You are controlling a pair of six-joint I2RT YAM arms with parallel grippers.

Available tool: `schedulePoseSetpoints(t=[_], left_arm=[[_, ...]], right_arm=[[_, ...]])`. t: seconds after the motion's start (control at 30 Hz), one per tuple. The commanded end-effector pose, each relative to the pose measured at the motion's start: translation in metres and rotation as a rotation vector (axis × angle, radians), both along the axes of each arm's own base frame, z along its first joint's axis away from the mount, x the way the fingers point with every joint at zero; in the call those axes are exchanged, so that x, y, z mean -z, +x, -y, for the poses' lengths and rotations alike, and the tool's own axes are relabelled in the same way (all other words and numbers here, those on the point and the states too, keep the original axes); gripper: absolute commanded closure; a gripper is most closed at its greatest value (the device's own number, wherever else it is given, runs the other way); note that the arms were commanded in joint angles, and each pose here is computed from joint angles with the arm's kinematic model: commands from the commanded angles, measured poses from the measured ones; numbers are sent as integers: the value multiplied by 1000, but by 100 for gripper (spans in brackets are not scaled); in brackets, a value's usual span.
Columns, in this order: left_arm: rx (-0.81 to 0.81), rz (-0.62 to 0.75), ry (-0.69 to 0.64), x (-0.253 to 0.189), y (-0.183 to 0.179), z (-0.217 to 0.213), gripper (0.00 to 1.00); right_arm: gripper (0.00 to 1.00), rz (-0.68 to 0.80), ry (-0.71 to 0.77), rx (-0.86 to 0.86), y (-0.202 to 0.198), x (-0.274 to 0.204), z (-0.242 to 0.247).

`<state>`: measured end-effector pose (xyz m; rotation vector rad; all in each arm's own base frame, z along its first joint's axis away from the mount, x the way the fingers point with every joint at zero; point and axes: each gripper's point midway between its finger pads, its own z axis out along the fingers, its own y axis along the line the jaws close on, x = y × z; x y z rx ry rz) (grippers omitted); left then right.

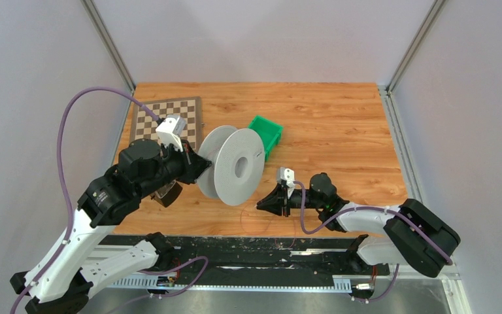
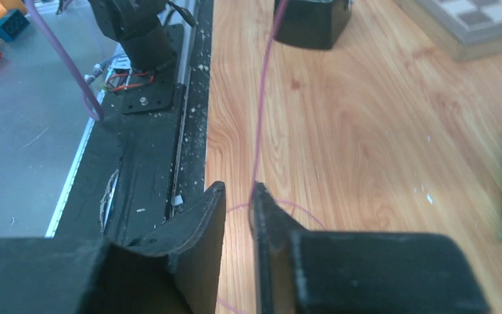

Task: Wrap the cables

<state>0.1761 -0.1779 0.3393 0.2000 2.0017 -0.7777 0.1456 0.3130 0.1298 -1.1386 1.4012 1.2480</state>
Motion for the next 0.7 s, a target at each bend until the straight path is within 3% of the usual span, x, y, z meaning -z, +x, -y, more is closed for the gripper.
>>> schedulePoseSetpoints(t=[0.0,0.1,0.5,0.57,0.67], left_arm=[[39,100,-233,-66,-2,17,100],[60,114,-269,-71,-6,20,100],[14,137,-365,-83,-5,14,100],[14,140,-376,-85,-6,13,100],[-35,157,-373,-85,1,7,100]], right_arm=[[74,103,116,-11,-3,-33,-13],[65,105,126,11,3,-31,-16],[62,59,200,-9,-5,-17,-42],[65,51,222,9,-3,-16,-44],[80,28,266,6,-5,-20,-46]])
